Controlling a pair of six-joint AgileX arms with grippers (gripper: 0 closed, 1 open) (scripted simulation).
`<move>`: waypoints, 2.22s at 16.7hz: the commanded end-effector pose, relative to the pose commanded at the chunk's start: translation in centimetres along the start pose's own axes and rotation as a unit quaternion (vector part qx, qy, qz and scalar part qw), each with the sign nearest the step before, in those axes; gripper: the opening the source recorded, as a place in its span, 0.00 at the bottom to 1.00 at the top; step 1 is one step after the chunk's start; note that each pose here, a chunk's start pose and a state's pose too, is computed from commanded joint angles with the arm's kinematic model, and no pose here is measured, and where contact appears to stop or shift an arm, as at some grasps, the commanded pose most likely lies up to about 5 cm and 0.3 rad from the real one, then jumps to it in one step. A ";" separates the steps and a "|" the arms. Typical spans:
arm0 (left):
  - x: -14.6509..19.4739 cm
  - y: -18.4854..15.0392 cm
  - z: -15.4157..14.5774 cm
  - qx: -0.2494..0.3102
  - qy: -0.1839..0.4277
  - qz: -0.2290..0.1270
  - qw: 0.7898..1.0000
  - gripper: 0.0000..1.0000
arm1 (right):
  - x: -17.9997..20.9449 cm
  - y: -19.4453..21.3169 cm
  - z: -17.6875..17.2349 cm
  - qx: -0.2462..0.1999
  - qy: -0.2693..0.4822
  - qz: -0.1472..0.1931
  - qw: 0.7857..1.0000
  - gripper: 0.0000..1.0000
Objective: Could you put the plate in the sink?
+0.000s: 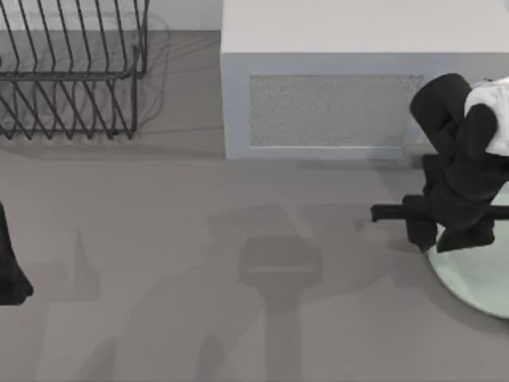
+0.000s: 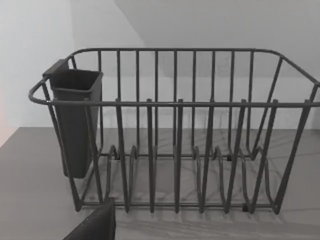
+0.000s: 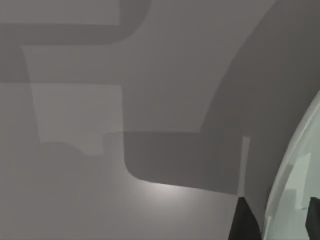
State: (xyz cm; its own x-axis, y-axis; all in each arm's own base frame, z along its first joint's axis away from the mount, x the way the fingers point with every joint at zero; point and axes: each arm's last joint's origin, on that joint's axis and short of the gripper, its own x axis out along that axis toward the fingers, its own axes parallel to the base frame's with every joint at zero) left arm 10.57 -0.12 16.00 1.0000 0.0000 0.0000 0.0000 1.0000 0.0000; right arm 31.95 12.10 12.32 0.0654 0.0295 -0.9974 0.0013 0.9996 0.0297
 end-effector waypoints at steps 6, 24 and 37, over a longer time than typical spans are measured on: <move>0.0 0.0 0.0 0.000 0.000 0.000 1.000 1.00 | -5.1 2.7 0.3 -0.028 0.053 0.007 0.998 0.00; 0.0 0.0 0.0 0.000 0.000 0.000 1.000 1.00 | -24.6 0.4 1.8 0.005 -0.011 -0.001 1.000 0.00; 0.0 0.0 0.0 0.000 0.000 0.000 1.000 1.00 | -24.7 -5.8 10.0 0.021 -0.098 -0.025 0.995 0.00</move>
State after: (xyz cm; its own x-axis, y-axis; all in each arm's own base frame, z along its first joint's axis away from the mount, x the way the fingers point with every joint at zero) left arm 10.57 -0.12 16.00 1.0000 0.0000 0.0000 0.0000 1.0000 0.0000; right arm 40.28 5.53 37.46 0.2581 -0.0250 -0.9658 0.0507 0.9986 -0.0123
